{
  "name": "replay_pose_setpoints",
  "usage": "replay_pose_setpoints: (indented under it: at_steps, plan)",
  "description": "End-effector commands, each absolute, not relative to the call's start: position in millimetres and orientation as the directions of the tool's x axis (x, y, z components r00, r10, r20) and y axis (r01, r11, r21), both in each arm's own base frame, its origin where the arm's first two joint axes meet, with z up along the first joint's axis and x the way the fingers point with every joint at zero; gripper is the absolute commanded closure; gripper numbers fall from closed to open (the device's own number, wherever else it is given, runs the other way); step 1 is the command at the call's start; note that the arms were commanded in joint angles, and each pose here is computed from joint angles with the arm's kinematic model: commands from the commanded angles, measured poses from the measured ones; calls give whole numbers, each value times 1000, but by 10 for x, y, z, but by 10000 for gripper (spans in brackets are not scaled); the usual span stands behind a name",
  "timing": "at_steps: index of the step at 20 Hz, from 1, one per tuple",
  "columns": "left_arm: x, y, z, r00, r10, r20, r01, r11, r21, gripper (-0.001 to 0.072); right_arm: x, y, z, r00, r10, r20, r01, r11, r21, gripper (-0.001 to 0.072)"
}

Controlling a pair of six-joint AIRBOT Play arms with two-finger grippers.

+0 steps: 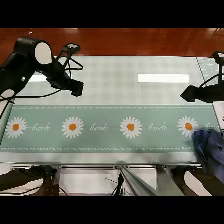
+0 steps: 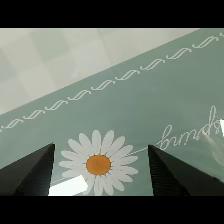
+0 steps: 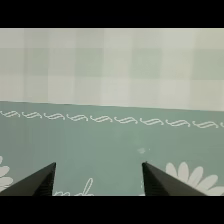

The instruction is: Fold the shirts.

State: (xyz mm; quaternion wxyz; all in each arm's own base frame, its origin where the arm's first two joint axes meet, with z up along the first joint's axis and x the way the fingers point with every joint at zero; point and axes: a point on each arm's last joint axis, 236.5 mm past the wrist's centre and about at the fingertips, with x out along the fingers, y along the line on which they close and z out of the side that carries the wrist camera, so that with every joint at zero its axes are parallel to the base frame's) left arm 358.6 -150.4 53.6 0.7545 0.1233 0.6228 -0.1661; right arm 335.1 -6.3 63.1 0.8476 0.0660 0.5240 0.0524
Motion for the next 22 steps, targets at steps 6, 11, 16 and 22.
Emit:
replay_pose_setpoints:
  at_steps: [6,11,16,22]
  plan:
    - [3652,-1561,576,206,-122,-971,429,903,-23,-13,3357,-51,632,446,159,-881,-25,986,165,98]
    - [3897,-1554,958,377,-188,-907,408,913,-20,-13,3358,-51,633,446,159,-881,-25,986,165,98]
    - [3995,-1590,940,401,-197,-895,407,913,-18,-13,3358,-51,632,446,159,-881,-24,986,165,98]
    - [4017,-1586,887,395,-190,-899,407,914,-14,-13,3358,-51,632,446,159,-881,-24,986,165,98]
